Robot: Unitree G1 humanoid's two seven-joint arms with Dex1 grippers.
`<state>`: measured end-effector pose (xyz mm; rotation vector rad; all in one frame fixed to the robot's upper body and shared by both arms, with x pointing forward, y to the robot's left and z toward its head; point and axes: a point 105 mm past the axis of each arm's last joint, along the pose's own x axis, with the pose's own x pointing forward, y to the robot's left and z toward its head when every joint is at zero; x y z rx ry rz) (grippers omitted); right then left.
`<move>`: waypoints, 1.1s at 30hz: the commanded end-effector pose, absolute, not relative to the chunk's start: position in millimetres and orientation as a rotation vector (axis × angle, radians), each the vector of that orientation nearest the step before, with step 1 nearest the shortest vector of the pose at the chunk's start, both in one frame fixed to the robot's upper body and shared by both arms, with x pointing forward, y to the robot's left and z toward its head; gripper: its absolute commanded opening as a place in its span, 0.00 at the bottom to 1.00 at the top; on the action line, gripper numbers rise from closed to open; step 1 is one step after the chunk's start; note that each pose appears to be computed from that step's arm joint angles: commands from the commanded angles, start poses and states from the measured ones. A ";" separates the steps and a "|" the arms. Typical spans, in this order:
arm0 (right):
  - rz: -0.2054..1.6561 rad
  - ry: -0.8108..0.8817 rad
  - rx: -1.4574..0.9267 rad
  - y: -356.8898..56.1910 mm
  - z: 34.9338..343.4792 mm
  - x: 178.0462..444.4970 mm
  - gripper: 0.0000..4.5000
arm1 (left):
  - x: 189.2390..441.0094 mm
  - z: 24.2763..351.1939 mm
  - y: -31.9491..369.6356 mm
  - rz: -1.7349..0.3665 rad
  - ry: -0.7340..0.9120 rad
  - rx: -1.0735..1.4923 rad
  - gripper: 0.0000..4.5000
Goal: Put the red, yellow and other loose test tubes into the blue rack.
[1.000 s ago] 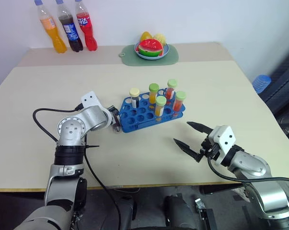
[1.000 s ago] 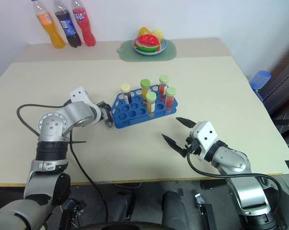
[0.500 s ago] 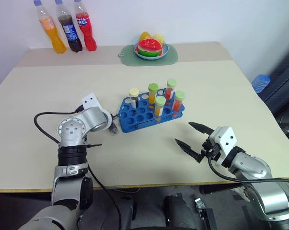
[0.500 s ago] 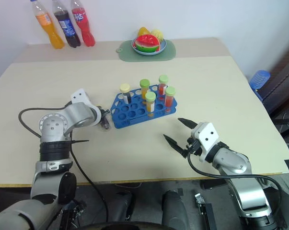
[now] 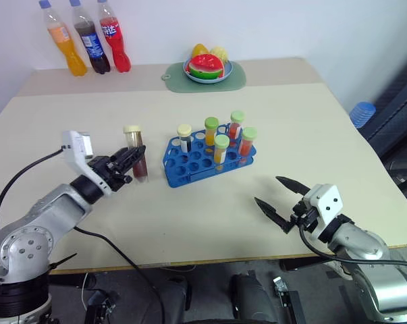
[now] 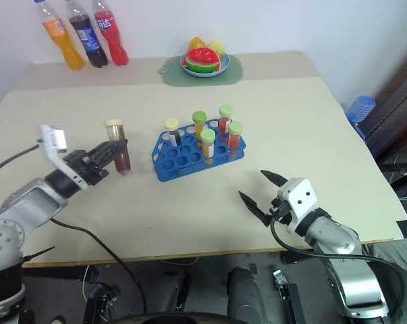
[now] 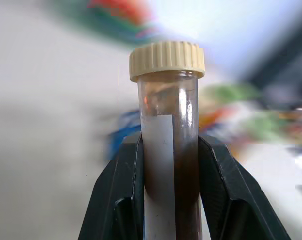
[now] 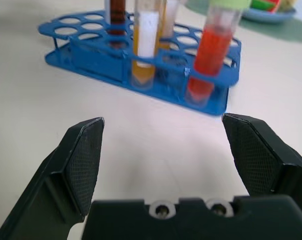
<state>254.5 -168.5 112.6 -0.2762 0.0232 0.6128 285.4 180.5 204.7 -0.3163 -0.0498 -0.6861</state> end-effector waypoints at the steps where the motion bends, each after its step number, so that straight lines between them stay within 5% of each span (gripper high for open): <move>1: 0.537 -0.029 -0.256 -170.6 122.7 250.2 0.93 | 289.1 210.3 164.3 -0.869 -0.211 -0.064 0.26; 12: 0.359 -0.015 -0.243 -178.3 113.1 221.9 0.93 | 360.4 194.2 101.2 -1.136 -0.323 -0.058 0.26; 33: 0.277 -0.043 -0.248 -178.6 112.8 217.6 0.93 | 361.0 139.8 83.8 -1.201 -0.214 -0.089 0.26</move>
